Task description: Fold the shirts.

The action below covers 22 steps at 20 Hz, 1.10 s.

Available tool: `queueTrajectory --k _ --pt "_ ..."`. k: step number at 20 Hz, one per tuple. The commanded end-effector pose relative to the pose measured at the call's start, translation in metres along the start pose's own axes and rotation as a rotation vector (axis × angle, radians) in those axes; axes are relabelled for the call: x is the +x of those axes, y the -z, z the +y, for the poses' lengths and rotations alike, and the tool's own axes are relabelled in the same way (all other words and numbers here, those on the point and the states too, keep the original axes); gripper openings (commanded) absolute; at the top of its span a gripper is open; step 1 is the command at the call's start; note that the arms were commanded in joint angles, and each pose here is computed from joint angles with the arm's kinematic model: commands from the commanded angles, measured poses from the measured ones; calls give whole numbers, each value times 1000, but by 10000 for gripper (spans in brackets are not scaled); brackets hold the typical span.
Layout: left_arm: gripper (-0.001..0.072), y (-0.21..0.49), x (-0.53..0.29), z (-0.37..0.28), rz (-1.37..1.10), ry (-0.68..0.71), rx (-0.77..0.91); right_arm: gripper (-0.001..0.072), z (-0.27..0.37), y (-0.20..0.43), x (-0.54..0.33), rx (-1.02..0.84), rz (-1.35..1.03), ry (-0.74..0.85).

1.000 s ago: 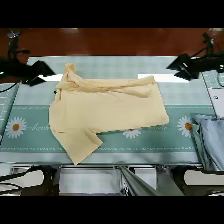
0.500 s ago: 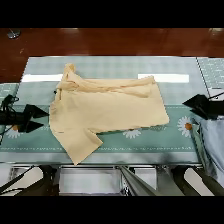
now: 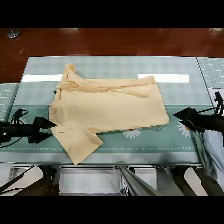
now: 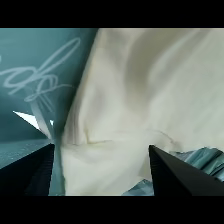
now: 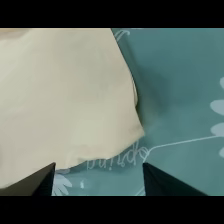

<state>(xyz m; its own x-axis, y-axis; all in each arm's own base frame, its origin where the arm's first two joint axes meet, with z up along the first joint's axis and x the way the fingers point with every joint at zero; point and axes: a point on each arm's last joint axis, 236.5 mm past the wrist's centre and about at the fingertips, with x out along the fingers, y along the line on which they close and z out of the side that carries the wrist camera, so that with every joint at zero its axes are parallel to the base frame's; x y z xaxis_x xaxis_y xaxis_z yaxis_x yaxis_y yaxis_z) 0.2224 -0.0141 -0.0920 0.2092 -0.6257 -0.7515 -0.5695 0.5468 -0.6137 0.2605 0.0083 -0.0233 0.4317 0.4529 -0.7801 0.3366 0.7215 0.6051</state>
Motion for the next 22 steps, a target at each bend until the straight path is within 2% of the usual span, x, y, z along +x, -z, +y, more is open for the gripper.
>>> queueTrajectory --k 1,3,4,5,6,10,14,18,22 --pt "692 -5 14 -2 -27 -15 56 624 1 6 1 25 16 -11" --pt "685 -10 22 -9 -44 -6 68 624 1 4 1 30 9 -8" --pt "450 -12 23 -12 -52 -3 74 624 -2 2 1 37 -2 3" --pt "50 -13 23 -14 -54 3 103 624 -6 -1 1 51 -13 21" --pt "25 -12 21 -18 -48 14 110 624 -15 -1 1 62 -16 57" --pt "25 -19 8 -35 -43 35 176 624 -56 26 -2 126 82 227" --pt "25 -26 5 -38 -66 36 183 624 -47 40 16 163 139 172" --pt "25 -26 5 -38 -65 37 183 624 -20 16 53 208 103 61" --pt "25 -24 5 -39 -57 43 167 624 -12 10 84 169 211 65"
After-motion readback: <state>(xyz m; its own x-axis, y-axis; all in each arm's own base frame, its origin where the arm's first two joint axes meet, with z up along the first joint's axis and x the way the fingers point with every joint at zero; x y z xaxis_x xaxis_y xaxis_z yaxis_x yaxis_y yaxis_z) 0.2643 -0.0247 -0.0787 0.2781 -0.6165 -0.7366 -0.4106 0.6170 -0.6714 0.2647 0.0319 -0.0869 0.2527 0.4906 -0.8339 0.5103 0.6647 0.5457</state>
